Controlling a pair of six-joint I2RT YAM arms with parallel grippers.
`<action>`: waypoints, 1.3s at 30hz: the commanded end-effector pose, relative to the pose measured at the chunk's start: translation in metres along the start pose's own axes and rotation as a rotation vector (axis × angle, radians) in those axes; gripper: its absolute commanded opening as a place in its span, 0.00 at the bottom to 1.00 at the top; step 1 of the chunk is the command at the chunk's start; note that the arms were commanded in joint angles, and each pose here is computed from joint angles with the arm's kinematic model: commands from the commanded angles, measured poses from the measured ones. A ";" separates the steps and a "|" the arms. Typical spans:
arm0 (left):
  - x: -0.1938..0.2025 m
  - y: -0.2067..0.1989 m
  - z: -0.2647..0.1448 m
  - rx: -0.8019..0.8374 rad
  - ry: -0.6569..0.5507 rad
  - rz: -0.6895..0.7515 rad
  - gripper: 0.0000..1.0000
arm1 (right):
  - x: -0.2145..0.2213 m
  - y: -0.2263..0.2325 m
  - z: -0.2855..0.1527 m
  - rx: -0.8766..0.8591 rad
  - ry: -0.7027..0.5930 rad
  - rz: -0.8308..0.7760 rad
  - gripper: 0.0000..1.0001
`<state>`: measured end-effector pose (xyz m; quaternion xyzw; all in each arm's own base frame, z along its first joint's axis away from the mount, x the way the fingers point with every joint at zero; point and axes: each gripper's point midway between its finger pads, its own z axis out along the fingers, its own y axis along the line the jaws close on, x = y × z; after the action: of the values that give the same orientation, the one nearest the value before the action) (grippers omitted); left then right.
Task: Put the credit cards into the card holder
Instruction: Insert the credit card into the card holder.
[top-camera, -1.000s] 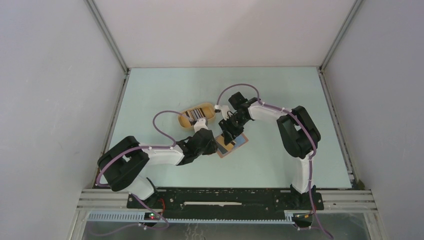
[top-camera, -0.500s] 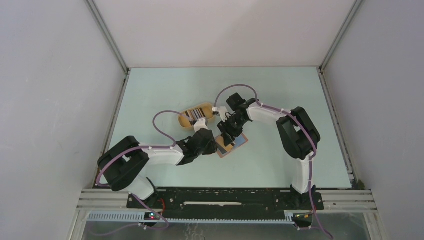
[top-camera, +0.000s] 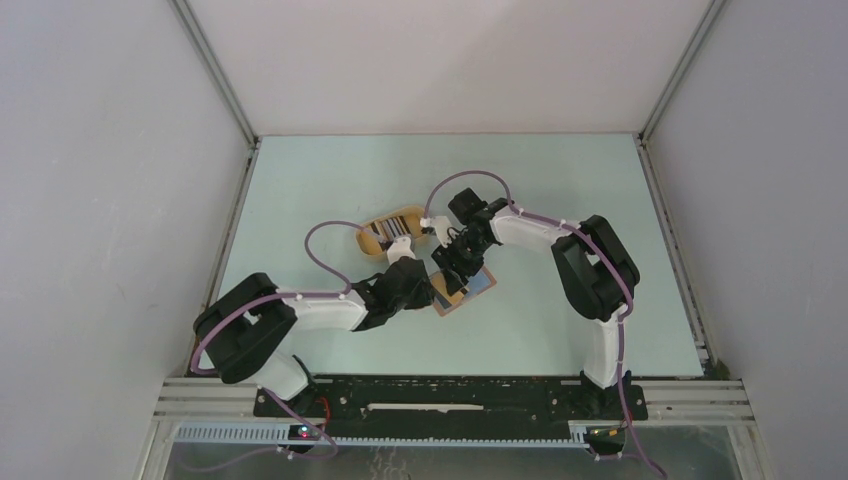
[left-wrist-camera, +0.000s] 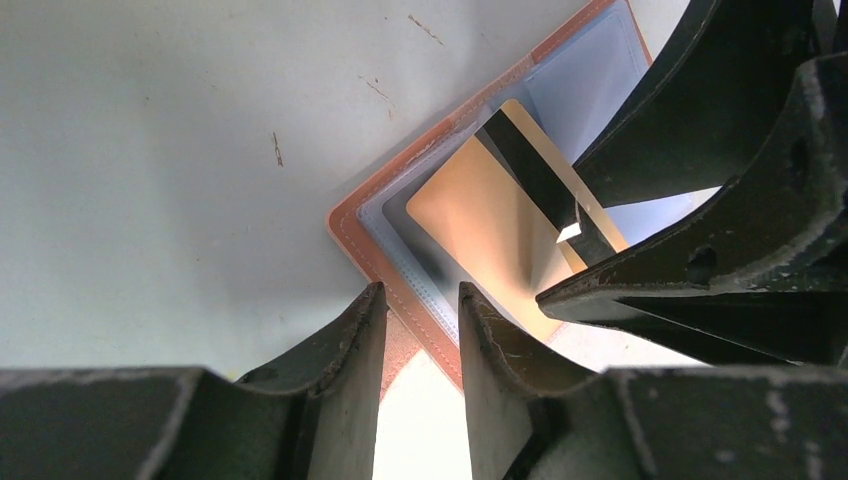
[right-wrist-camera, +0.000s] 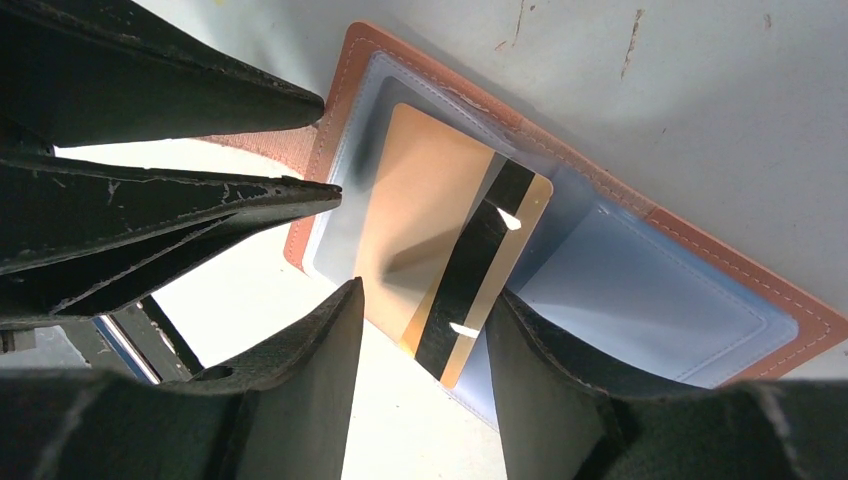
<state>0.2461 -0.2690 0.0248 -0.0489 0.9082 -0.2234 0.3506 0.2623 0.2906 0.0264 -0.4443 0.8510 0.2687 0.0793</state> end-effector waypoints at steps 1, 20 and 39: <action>-0.017 -0.014 -0.005 0.055 -0.072 -0.021 0.37 | 0.000 0.012 -0.007 -0.022 0.012 -0.026 0.57; -0.019 -0.015 -0.009 0.082 -0.091 -0.034 0.37 | -0.001 0.018 -0.010 -0.146 -0.009 0.084 0.59; 0.000 -0.007 -0.026 0.103 -0.018 -0.062 0.38 | 0.005 0.016 -0.003 -0.178 0.011 0.103 0.55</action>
<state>0.2410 -0.2691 0.0544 -0.0580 0.8802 -0.2806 0.3782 0.2456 0.2876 0.0304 -0.4053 0.8482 0.3401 0.0245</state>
